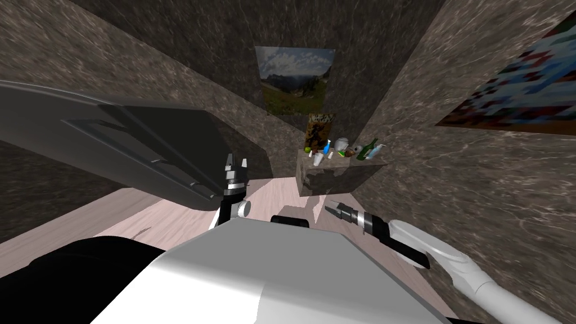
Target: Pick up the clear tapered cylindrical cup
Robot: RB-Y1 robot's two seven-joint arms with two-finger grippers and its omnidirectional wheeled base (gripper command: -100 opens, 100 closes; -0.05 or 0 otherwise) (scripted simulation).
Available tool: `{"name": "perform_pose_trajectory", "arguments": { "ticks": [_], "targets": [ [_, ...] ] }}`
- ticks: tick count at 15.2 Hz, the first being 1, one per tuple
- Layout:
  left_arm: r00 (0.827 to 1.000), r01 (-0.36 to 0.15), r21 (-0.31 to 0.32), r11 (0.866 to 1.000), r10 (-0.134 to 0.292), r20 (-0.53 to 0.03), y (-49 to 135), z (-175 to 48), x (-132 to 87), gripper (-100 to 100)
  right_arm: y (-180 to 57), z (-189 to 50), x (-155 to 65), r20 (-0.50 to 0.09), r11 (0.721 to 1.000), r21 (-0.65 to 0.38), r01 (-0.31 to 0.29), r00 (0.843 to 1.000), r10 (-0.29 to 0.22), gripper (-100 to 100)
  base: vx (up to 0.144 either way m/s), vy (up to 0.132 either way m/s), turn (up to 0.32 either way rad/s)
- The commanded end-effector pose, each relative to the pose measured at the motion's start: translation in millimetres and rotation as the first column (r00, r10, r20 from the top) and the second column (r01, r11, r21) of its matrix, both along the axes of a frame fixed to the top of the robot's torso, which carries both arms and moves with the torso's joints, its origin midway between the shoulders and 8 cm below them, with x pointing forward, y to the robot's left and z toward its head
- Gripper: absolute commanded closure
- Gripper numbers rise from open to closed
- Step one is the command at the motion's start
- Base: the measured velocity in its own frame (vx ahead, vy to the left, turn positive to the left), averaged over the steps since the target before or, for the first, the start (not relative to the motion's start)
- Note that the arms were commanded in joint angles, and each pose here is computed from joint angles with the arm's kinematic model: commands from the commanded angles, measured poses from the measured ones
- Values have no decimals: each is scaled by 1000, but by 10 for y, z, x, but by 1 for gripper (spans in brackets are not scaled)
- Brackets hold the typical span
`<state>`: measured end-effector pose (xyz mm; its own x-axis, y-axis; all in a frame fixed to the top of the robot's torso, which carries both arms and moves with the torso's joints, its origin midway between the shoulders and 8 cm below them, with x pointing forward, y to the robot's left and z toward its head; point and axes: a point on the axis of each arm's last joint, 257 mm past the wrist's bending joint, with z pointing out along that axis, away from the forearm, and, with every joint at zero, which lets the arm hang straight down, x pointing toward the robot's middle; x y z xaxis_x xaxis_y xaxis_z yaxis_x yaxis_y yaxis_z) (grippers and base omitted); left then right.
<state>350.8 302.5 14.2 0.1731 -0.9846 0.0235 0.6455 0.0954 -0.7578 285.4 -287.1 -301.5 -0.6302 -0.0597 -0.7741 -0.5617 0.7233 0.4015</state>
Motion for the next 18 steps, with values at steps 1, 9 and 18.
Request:
{"name": "perform_pose_trajectory", "arguments": {
  "ticks": [1, 9, 18],
  "targets": [
    [1000, 0, 0, 1000, 0, 0, 0, 0, 0, 0, -208, -26, 12, -2, 997, -71, -22, 1000, 22, -100, 124, 84, 41],
    [1000, 0, 0, 1000, 0, 0, 0, 0, 0, 0, -848, 77, 124, -11, 955, -285, -87, 996, 87, -100, 90, 75, 30],
    [1000, 0, 0, 1000, 0, 0, 0, 0, 0, 0, -1410, 318, 290, -20, 876, -464, -133, 990, 140, -100, 101, 51, 30]
  ]
}}
